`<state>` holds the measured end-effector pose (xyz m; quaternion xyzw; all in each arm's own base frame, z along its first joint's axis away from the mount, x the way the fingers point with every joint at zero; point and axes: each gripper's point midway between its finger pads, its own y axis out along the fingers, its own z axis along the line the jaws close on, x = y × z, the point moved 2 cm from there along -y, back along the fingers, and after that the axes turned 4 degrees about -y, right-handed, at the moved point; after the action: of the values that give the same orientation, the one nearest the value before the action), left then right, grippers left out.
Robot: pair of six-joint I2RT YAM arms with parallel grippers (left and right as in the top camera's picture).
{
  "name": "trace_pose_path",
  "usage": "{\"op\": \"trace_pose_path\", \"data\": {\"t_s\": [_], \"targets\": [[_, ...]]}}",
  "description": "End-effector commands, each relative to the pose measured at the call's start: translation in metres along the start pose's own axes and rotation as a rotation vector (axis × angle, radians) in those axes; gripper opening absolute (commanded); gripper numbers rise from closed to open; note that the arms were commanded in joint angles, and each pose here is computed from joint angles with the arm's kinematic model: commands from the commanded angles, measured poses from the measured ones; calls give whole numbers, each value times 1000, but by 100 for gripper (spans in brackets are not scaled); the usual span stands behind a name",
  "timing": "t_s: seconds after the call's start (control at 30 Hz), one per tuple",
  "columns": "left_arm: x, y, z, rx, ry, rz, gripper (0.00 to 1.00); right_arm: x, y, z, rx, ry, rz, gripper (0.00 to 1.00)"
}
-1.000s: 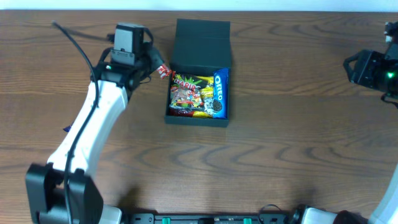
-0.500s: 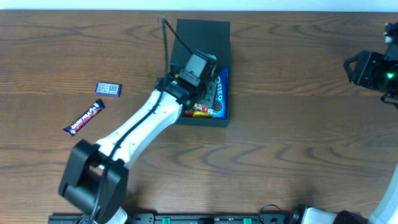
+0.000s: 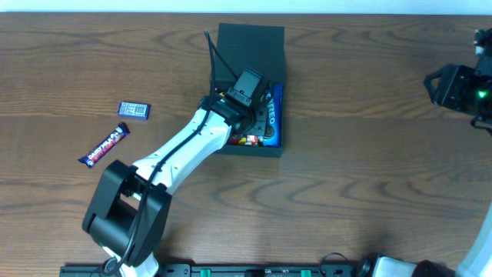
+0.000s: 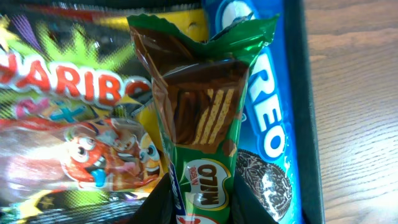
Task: Pack container
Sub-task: 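Carry the KitKat bar into the box beside the Oreo pack, then release the KitKat bar and retract the left gripper left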
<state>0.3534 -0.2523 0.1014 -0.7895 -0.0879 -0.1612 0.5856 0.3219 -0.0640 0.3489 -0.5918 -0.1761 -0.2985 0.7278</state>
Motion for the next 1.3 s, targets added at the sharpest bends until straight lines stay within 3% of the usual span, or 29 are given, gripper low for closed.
{"op": "trace_pose_path", "data": {"t_s": [0.0, 0.1, 0.47, 0.7, 1.13, 1.23, 1.27], "targets": [[-3, 9, -4, -25, -69, 42, 6, 1, -5, -1, -7, -13, -12, 42], [-4, 13, -6, -37, -62, 53, 6, 1, -5, 4, 24, -25, -10, 44], [17, 9, 1, -77, -99, 65, 6, -26, -4, 68, 373, -331, 60, 40], [25, 14, -3, -42, -41, 139, 6, -38, 3, 83, 423, -411, 120, 40], [18, 28, -5, -46, -53, 231, 6, -41, 6, 86, 438, -441, 131, 50], [19, 28, -5, -48, -52, 228, 13, -41, 6, 88, 441, -445, 133, 55], [19, 28, -5, -47, -52, 227, 31, -41, 6, 88, 442, -445, 134, 56]]}}
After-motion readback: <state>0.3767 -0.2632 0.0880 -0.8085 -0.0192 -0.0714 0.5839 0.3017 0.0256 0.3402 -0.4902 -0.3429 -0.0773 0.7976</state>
